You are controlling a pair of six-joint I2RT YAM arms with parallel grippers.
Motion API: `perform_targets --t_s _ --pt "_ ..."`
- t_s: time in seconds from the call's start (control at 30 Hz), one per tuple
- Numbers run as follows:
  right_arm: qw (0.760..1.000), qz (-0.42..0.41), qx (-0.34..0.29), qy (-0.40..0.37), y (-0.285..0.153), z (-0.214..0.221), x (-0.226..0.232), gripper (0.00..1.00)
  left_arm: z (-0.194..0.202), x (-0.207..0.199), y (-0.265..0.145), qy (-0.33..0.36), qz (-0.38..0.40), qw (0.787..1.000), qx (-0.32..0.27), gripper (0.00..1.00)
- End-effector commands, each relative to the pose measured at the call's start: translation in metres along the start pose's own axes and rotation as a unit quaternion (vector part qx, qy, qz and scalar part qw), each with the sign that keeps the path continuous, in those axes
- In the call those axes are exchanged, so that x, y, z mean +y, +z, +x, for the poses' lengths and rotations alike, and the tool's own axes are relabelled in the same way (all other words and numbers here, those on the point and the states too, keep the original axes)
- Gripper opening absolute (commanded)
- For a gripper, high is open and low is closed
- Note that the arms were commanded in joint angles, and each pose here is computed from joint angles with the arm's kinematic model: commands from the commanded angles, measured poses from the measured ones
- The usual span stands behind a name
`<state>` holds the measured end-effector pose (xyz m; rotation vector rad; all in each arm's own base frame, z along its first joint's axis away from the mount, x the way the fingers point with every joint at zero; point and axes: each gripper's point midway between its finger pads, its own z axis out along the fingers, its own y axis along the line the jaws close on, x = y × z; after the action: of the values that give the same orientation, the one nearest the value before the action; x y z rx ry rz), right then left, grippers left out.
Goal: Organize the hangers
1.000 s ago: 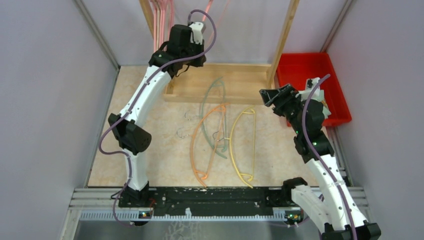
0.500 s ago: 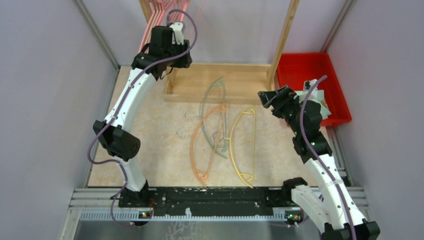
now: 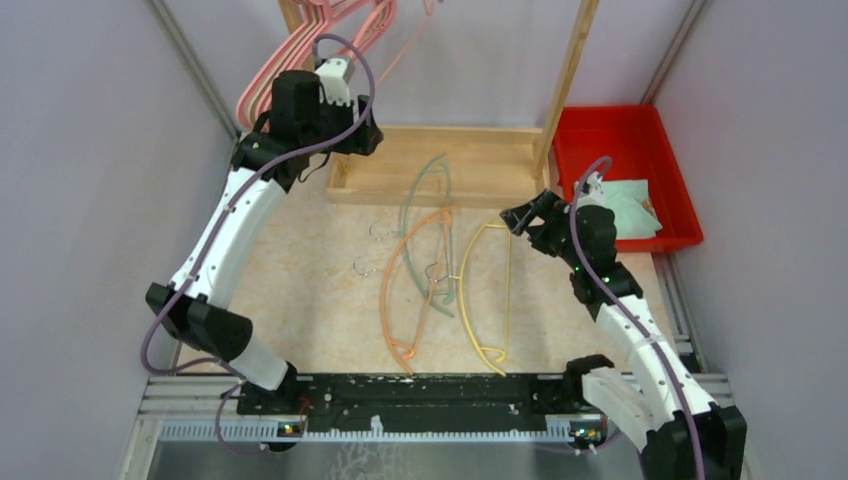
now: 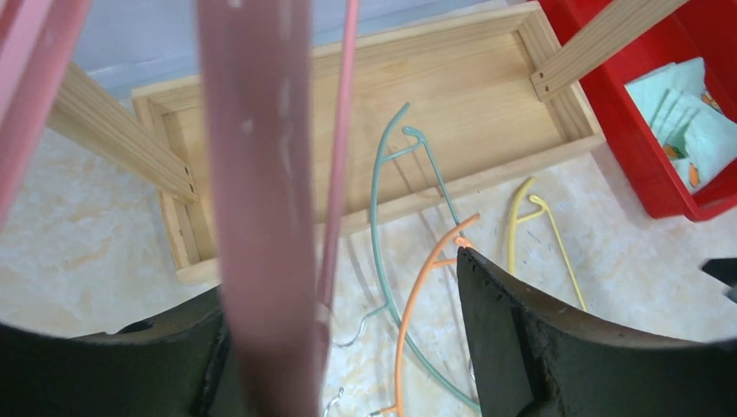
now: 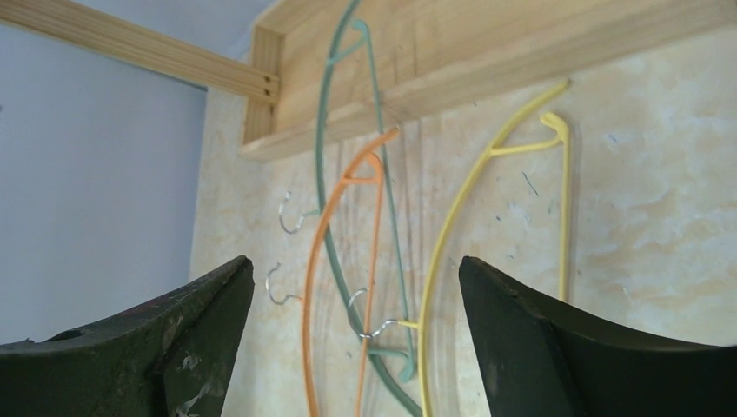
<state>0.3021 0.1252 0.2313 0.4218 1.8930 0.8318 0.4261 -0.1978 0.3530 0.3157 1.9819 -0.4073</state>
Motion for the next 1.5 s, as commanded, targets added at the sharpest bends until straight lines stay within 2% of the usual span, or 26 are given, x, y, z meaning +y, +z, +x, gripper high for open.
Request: perform_targets --t_s 0.0,0.03,0.13,0.23,0.37,0.7,0.93,1.1,1.17,1.23,1.37,1.47 --pt "1.0 0.006 0.006 -0.009 0.009 0.012 -0.017 0.86 0.002 -0.012 -0.02 0.004 0.03 0.999 -0.021 0.76" --pt "1.0 0.016 0.016 -0.01 0.012 0.02 -0.025 0.85 0.006 -0.013 -0.024 0.004 0.032 0.999 -0.02 0.8" --pt "0.998 0.046 0.051 -0.013 0.022 0.045 -0.052 0.79 0.015 -0.01 -0.033 0.006 0.027 0.999 -0.019 0.82" --pt "0.995 0.037 0.095 -0.013 0.031 0.069 -0.062 0.71 0.021 -0.008 -0.041 0.007 0.021 1.0 -0.02 0.83" --pt "0.989 0.02 0.148 -0.015 0.045 0.09 -0.065 0.67 0.023 -0.009 -0.05 0.008 0.025 0.999 -0.026 0.84" --pt "0.985 -0.017 0.169 0.007 0.092 0.097 -0.056 0.65 0.034 -0.007 -0.061 0.009 0.021 0.999 -0.027 0.88" --pt "0.981 -0.023 0.192 0.026 0.132 0.118 -0.051 0.61 0.043 -0.004 -0.068 0.009 0.015 1.0 -0.022 0.88" --pt "0.978 -0.008 0.205 0.04 0.148 0.142 -0.064 0.54 0.051 -0.002 -0.073 0.011 0.01 1.0 -0.017 0.88" --pt "0.978 -0.009 0.204 0.046 0.153 0.145 -0.067 0.47 0.055 -0.002 -0.077 0.01 0.01 1.0 -0.016 0.88" --pt "0.977 -0.015 0.206 0.051 0.155 0.149 -0.067 0.35 0.061 -0.001 -0.079 0.01 0.01 1.0 -0.012 0.88" --pt "0.977 -0.042 0.199 0.059 0.154 0.145 -0.056 0.02 0.072 -0.003 -0.086 0.009 0.018 1.0 -0.008 0.87" --pt "0.981 -0.052 0.179 0.061 0.145 0.132 -0.044 0.0 0.076 -0.017 -0.093 0.009 0.057 0.998 -0.009 0.86"
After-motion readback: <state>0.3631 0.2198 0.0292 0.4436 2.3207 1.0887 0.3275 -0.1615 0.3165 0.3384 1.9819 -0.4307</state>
